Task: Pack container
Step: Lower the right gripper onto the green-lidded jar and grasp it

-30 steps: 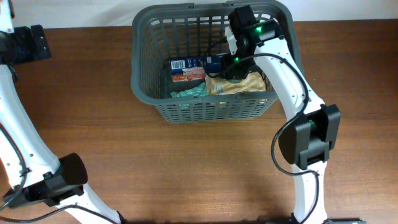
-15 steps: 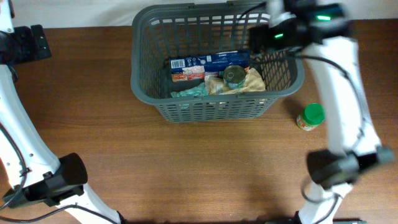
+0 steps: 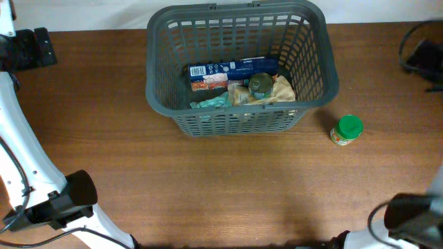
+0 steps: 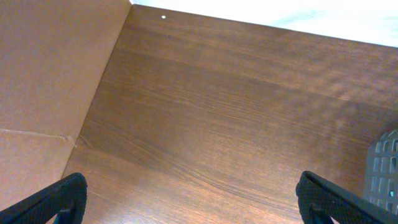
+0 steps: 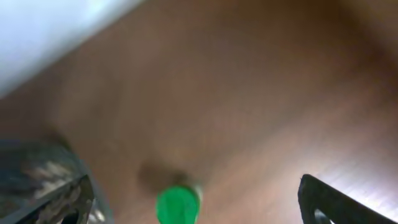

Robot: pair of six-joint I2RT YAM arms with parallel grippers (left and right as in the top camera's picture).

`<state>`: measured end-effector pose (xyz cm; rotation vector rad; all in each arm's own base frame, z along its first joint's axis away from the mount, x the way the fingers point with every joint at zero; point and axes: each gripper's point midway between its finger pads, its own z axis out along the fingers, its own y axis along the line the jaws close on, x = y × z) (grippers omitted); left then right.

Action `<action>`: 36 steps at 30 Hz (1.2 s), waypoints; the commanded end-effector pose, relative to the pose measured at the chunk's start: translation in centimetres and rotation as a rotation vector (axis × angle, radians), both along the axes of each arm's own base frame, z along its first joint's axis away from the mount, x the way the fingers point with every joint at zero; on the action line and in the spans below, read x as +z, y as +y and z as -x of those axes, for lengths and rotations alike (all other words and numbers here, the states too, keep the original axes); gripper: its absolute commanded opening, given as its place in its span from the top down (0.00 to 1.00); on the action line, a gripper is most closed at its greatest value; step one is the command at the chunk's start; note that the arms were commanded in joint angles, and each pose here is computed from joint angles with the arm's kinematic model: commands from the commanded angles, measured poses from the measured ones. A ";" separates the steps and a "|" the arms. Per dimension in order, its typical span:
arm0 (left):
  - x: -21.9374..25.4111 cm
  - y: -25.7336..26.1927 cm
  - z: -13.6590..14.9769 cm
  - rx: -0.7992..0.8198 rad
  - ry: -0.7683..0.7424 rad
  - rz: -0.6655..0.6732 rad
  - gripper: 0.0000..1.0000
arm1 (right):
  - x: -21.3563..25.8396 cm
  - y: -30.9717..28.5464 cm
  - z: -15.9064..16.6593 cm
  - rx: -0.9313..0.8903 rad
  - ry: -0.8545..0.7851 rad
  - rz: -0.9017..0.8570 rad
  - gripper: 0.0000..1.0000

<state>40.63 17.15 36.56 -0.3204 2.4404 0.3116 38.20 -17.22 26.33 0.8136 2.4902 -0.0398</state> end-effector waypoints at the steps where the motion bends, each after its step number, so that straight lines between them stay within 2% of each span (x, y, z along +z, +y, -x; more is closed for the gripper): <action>1: -0.3 0.2 -0.1 0.009 0.005 0.011 0.01 | -6.6 2.4 0.3 -0.017 0.120 -0.130 0.05; 8: -0.3 0.2 -0.1 0.009 0.005 0.011 0.01 | -13.4 6.3 1.2 0.051 0.239 -0.168 0.07; 18: -0.3 0.2 -0.1 0.009 0.005 0.011 0.01 | -18.7 8.2 3.2 0.087 0.325 -0.168 0.06; 27: -0.3 0.2 -0.1 0.009 0.005 0.011 0.01 | -19.4 8.2 2.9 0.082 0.311 -0.165 0.07; 36: -0.3 0.2 -0.1 0.009 0.005 0.011 0.01 | -22.0 8.4 3.1 0.058 0.288 -0.180 0.06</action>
